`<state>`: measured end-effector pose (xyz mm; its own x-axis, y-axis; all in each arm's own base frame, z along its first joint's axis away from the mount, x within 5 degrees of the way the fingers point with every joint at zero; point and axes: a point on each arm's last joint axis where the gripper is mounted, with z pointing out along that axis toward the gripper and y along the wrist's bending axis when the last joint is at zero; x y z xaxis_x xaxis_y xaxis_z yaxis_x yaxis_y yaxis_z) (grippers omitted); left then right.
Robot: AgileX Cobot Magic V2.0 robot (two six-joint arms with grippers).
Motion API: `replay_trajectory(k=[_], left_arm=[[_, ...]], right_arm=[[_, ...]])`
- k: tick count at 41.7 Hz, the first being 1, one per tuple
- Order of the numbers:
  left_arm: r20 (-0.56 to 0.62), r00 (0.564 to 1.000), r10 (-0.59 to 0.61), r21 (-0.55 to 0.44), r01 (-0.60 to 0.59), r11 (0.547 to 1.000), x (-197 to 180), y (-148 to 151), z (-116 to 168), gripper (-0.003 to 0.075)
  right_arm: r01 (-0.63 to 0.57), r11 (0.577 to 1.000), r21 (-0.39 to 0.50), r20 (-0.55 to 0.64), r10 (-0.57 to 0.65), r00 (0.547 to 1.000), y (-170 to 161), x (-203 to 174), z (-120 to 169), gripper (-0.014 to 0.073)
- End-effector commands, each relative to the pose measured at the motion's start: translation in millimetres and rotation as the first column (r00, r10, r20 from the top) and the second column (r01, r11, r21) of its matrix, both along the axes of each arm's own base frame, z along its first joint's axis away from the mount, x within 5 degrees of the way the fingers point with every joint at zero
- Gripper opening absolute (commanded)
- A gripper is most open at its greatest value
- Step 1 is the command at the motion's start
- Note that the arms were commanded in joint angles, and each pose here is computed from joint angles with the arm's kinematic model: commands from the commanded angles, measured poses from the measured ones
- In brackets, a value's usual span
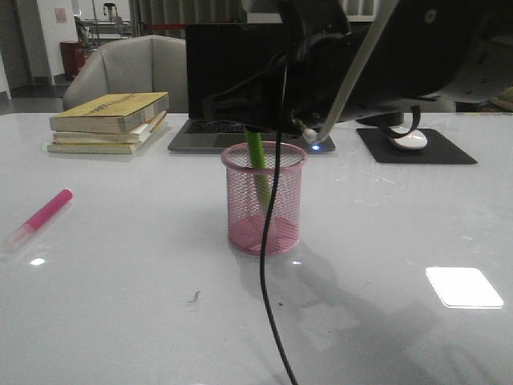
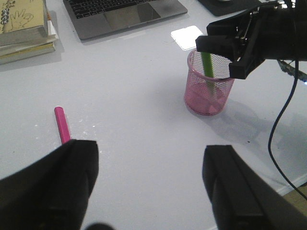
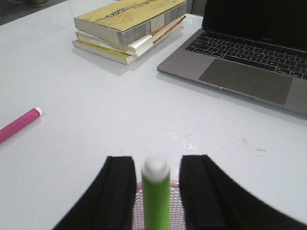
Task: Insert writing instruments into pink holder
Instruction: 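Lift the green marker with the right gripper over the pink holder, then lower the green marker into the holder, open and withdraw right gripper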
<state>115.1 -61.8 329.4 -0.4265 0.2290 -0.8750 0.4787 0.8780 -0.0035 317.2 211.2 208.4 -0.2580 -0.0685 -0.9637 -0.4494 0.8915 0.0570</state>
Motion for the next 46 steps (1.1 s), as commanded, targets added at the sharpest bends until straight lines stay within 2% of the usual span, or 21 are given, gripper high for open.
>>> replay_trajectory(k=[1, 8, 19, 24, 34, 38, 46], left_arm=[[0.086, 0.996, -0.004, -0.049, 0.008, 0.999, 3, -3, 15, 0.0509], [0.075, 0.997, -0.005, -0.043, 0.008, 0.999, 2, -2, 14, 0.0509], [0.07, 0.998, -0.005, -0.04, 0.008, 0.999, 2, -2, 14, 0.0509], [0.068, 0.998, -0.005, -0.04, 0.008, 0.999, 2, -2, 14, 0.0509], [0.063, 0.998, -0.006, -0.037, 0.008, 0.999, 2, -2, 13, 0.0509], [0.063, 0.998, -0.006, -0.037, 0.008, 0.999, 2, -2, 13, 0.0509], [0.064, 0.998, -0.006, -0.035, 0.008, 0.999, 2, -2, 13, 0.0509]], right_arm=[[0.003, 0.997, 0.075, 0.158, -0.015, 0.987, -2, 0, 40, 0.0457], [-0.027, 0.996, 0.081, 0.137, 0.016, 0.99, -10, -17, 74, 0.0456], [-0.159, 0.984, -0.082, -0.047, 0.155, 0.987, -36, -70, 118, 0.0456], [-0.198, 0.973, -0.117, -0.158, 0.179, 0.971, -50, -95, 128, 0.0456], [-0.259, 0.945, -0.2, -0.369, 0.172, 0.913, -77, -137, 113, 0.0456], [-0.215, 0.959, -0.184, -0.431, 0.118, 0.895, -86, -147, 103, 0.0456], [-0.146, 0.971, -0.188, -0.46, 0.044, 0.887, -101, -161, 86, 0.0456]])
